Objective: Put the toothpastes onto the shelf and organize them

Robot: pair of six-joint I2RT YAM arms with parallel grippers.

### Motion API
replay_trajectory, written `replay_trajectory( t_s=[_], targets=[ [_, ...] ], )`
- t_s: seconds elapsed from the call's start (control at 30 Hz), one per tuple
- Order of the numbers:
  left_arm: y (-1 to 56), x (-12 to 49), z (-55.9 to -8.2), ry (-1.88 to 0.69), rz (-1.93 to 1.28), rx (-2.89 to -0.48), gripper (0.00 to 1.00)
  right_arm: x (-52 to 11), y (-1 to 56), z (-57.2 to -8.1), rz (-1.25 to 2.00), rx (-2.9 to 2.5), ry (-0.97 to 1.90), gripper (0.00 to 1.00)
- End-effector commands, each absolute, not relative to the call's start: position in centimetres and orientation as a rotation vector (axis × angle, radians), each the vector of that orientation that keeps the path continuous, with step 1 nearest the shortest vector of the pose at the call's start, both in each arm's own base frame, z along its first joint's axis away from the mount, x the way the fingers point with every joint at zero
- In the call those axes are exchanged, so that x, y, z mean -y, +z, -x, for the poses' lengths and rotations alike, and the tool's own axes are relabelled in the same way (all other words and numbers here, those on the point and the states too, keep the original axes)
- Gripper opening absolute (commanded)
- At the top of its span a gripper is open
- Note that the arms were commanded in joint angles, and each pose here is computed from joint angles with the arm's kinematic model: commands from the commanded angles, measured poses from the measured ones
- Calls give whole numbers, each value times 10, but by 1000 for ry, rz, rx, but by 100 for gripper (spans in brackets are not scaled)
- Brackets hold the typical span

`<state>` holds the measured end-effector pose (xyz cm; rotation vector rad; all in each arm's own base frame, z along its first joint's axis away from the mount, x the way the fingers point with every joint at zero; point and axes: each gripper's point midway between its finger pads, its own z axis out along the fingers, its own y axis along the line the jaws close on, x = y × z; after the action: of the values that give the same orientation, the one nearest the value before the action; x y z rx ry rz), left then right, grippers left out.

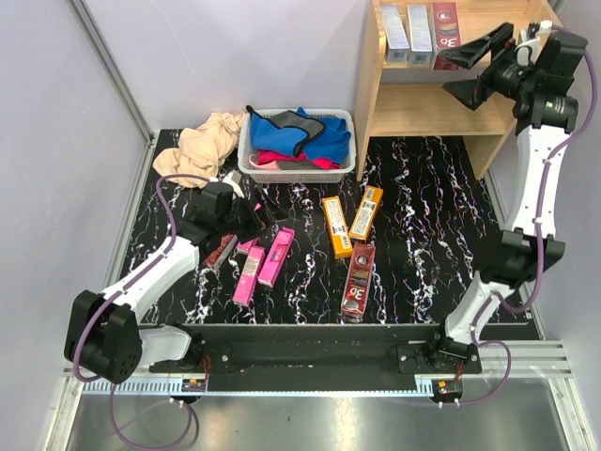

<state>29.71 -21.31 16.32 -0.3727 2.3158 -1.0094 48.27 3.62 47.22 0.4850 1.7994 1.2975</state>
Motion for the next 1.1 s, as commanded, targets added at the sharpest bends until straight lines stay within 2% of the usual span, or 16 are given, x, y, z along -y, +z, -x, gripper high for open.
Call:
replay_trajectory(
  t_s=[0.0,0.37,0.53,0.77,1.07],
  targets=[
    [175,218,-303,-1022,314,-2278,99,-38,464,-455,-431,-1810,1208,100],
    [168,211,-303,-923,268,-2309,99,-55,378,-388,-440,-1943,1182,100],
    [160,221,-300,-861,151,-2349,99,-60,316,-357,-543,-2038,1178,100],
    [162,289,-282,-833,-99,-2403,99,-64,223,-314,-680,-2199,1125,100],
    [133,378,-258,-746,-330,-2485,99,-62,169,-285,-773,-2317,1042,99]
  ],
)
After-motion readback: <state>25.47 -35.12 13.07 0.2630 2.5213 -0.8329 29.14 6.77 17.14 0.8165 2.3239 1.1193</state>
